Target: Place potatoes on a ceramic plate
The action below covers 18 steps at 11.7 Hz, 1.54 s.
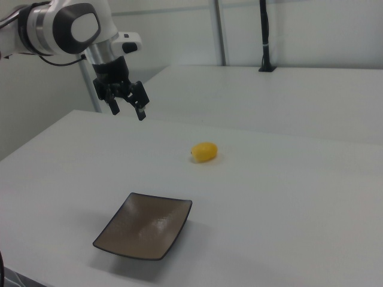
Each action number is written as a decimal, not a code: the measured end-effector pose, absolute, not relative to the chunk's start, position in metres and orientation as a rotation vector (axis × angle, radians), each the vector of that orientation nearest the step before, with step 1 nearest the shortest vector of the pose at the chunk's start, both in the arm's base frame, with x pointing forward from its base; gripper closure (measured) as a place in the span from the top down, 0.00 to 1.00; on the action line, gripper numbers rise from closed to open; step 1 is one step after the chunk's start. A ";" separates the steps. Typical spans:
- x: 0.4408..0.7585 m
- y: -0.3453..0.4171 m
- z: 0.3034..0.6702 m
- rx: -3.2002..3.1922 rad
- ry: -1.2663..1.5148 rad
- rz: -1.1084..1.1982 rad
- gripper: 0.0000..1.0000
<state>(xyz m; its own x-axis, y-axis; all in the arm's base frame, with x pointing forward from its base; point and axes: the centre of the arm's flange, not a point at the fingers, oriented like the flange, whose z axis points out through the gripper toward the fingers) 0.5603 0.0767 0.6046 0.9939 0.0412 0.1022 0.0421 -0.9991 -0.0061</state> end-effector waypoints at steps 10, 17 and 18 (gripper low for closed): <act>0.614 0.068 0.602 -2.959 0.839 -0.230 1.00; 0.707 0.071 0.555 -2.780 1.228 -0.281 1.00; 0.719 0.075 0.543 -2.750 1.222 -0.299 1.00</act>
